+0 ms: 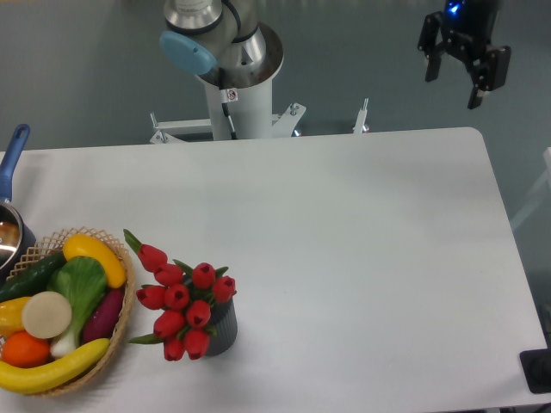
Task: Pick up the flowers from the vase
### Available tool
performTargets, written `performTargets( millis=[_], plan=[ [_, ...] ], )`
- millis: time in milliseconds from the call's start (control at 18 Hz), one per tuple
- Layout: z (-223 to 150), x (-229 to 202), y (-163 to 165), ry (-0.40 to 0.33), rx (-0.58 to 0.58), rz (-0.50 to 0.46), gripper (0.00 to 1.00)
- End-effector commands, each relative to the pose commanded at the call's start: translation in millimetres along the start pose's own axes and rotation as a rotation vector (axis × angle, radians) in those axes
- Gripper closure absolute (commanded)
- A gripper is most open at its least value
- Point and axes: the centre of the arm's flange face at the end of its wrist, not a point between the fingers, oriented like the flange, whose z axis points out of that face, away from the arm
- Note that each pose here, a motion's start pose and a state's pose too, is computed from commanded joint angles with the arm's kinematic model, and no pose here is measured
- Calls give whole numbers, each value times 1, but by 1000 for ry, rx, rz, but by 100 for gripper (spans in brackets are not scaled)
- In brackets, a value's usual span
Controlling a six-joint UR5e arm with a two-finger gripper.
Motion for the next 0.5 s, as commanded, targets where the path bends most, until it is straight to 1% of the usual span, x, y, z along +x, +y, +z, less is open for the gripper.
performTargets(
  millis=[167,389,444,500],
  plan=[
    [-2,-1,-1,-5,1,-13,0],
    [2,-3,-8,-18,44,-36,0],
    [6,-2,-9,-16,59,-81,0],
    [10,-1,-13,-18,91,-145,0]
  ],
)
